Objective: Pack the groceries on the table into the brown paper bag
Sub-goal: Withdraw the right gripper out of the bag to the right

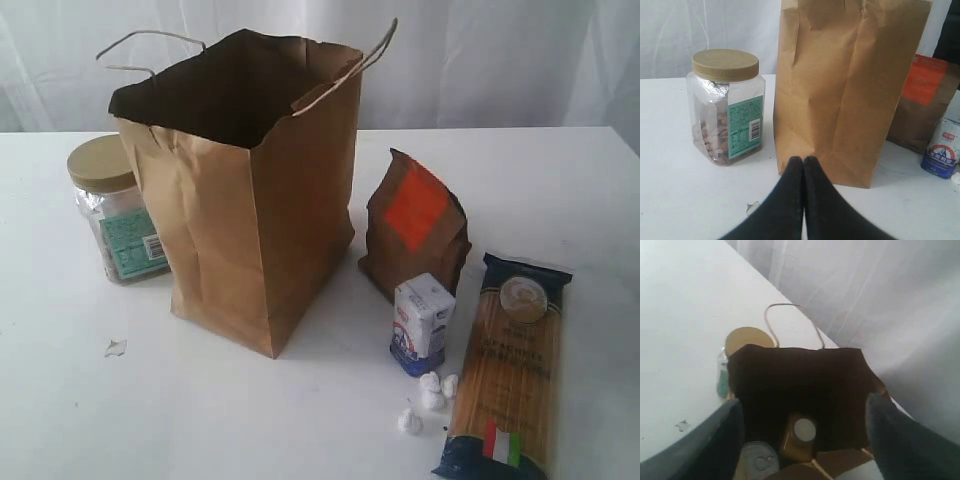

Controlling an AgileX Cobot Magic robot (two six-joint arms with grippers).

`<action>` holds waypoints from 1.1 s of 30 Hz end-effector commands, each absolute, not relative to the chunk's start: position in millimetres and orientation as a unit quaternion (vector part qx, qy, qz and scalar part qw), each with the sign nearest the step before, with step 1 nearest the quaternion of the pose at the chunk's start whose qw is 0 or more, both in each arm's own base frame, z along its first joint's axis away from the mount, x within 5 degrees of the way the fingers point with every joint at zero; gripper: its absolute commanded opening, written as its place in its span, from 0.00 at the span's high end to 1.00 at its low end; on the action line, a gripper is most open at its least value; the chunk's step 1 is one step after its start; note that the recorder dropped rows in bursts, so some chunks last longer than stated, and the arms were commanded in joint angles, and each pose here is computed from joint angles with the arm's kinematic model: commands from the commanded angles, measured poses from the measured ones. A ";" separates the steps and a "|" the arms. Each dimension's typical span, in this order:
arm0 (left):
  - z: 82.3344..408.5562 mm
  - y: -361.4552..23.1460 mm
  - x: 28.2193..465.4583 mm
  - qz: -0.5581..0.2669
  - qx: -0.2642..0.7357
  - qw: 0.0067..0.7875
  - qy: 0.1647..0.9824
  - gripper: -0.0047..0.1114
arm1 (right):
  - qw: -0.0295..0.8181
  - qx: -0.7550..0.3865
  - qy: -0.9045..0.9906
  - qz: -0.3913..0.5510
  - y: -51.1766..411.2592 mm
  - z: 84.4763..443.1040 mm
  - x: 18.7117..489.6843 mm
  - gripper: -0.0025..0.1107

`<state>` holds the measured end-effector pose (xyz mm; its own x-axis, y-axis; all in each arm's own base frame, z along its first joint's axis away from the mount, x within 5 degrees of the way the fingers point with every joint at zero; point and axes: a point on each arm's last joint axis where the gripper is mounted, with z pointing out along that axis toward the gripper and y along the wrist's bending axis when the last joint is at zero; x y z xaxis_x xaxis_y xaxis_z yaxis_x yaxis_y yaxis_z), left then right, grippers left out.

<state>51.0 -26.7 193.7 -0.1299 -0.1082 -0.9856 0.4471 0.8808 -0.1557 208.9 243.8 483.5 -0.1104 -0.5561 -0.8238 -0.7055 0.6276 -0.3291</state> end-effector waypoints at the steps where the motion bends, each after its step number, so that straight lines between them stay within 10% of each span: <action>1: 192.9 -26.8 50.8 -0.217 0.117 0.649 0.719 0.96 | 0.510 -0.509 0.690 0.067 277.2 474.2 188.5 0.28; 17: 192.9 -26.8 50.8 -0.217 0.117 0.649 0.719 0.96 | 0.540 -0.536 0.632 0.150 357.6 435.6 183.3 0.26; 33: 192.9 -26.8 50.8 -0.217 0.117 0.649 0.719 0.96 | 0.563 -0.439 0.685 0.145 256.1 472.7 150.8 0.39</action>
